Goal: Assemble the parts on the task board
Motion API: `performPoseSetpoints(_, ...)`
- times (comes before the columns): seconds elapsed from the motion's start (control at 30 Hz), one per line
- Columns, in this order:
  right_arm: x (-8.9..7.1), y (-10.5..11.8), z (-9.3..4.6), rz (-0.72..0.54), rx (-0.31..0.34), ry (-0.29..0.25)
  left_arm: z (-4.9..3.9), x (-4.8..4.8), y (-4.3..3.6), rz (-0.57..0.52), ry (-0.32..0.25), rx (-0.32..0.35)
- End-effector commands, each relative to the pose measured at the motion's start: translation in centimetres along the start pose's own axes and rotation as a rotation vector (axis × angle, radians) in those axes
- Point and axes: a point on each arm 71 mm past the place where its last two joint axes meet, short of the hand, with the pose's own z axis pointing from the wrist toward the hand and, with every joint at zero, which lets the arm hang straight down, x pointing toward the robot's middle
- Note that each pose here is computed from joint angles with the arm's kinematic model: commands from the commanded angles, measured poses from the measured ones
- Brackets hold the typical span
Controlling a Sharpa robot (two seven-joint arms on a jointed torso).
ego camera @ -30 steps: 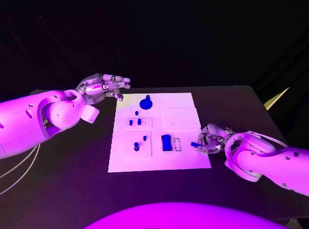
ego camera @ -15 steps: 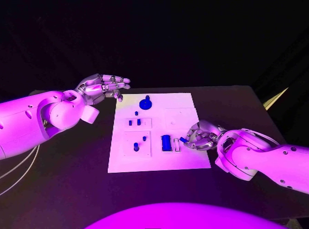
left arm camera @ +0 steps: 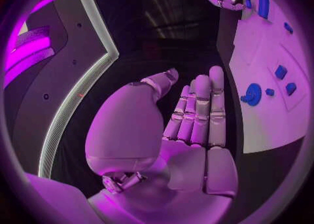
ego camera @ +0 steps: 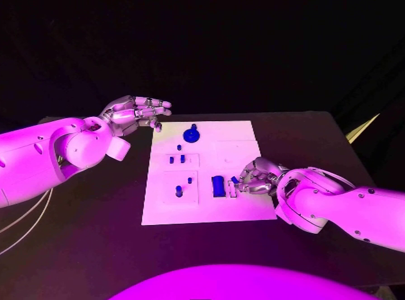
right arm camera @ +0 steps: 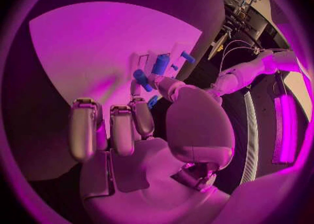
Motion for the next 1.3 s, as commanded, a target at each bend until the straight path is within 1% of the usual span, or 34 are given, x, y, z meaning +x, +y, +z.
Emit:
performPoseSetpoints(0.03,0.3,0.0,0.2,-0.008,0.010,0.014,0.05,0.19,-0.02,-0.003,0.007,0.002)
performPoseSetpoints(0.3,1.2,-0.1,0.4,-0.030,0.025,0.038,0.04,0.18,-0.01,-0.003,0.009,0.000)
performPoseSetpoints(0.53,1.5,0.1,0.4,-0.032,0.021,0.044,0.03,0.19,0.00,-0.004,0.011,-0.002)
performPoseSetpoints(1.3,1.5,0.3,0.4,-0.023,0.011,0.030,-0.02,0.14,0.02,-0.002,0.013,-0.006)
